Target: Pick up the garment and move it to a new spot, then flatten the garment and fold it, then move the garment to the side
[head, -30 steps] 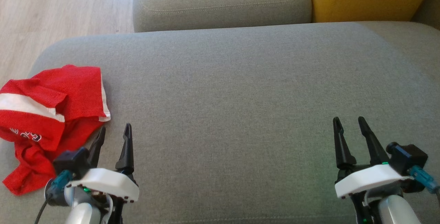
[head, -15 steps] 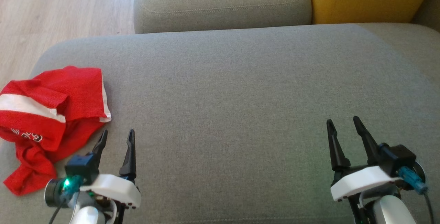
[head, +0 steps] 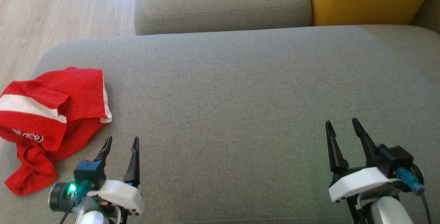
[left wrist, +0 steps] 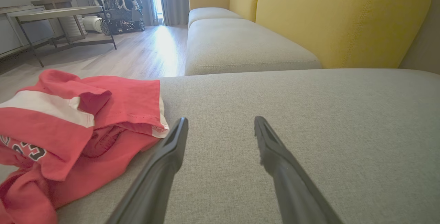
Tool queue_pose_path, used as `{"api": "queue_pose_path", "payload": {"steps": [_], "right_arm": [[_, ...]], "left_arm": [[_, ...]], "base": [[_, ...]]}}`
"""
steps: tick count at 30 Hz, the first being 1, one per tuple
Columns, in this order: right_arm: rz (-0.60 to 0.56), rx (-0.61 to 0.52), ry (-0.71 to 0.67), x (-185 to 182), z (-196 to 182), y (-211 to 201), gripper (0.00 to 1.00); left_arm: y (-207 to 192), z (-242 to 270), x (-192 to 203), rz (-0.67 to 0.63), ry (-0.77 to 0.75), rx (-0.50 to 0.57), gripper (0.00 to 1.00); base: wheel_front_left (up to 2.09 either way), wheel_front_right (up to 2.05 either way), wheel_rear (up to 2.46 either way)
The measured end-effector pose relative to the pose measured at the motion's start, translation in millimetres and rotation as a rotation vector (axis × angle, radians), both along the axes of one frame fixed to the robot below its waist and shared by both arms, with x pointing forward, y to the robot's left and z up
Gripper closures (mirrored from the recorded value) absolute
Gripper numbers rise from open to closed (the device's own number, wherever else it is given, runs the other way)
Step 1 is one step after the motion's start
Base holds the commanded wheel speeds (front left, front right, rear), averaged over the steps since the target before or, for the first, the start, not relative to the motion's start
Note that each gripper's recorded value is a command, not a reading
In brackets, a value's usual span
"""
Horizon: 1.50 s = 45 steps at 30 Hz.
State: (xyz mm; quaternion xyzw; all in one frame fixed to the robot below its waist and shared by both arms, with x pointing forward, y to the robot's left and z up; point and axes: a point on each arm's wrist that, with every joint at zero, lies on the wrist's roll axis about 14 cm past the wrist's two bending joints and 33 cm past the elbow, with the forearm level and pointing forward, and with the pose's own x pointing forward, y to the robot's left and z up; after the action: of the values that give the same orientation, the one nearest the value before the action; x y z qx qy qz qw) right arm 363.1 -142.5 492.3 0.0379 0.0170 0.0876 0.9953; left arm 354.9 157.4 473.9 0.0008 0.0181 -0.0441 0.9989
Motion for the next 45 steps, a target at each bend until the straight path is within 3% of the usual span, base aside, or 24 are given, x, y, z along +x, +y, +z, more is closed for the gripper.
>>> {"api": "queue_pose_path", "payload": {"steps": [27, 45], "right_arm": [[0.032, 0.005, 0.002, 8, 1, 12, 0.00], [0.359, -0.013, -0.050, 23, 26, 123, 0.00]], "left_arm": [[24, -2, -5, 0.078, 0.004, -0.014, 0.00], [138, 12, -72, 0.450, -0.041, 0.009, 0.00]], "base": [[0.00, 0.00, 0.00], [0.00, 0.00, 0.00]]}}
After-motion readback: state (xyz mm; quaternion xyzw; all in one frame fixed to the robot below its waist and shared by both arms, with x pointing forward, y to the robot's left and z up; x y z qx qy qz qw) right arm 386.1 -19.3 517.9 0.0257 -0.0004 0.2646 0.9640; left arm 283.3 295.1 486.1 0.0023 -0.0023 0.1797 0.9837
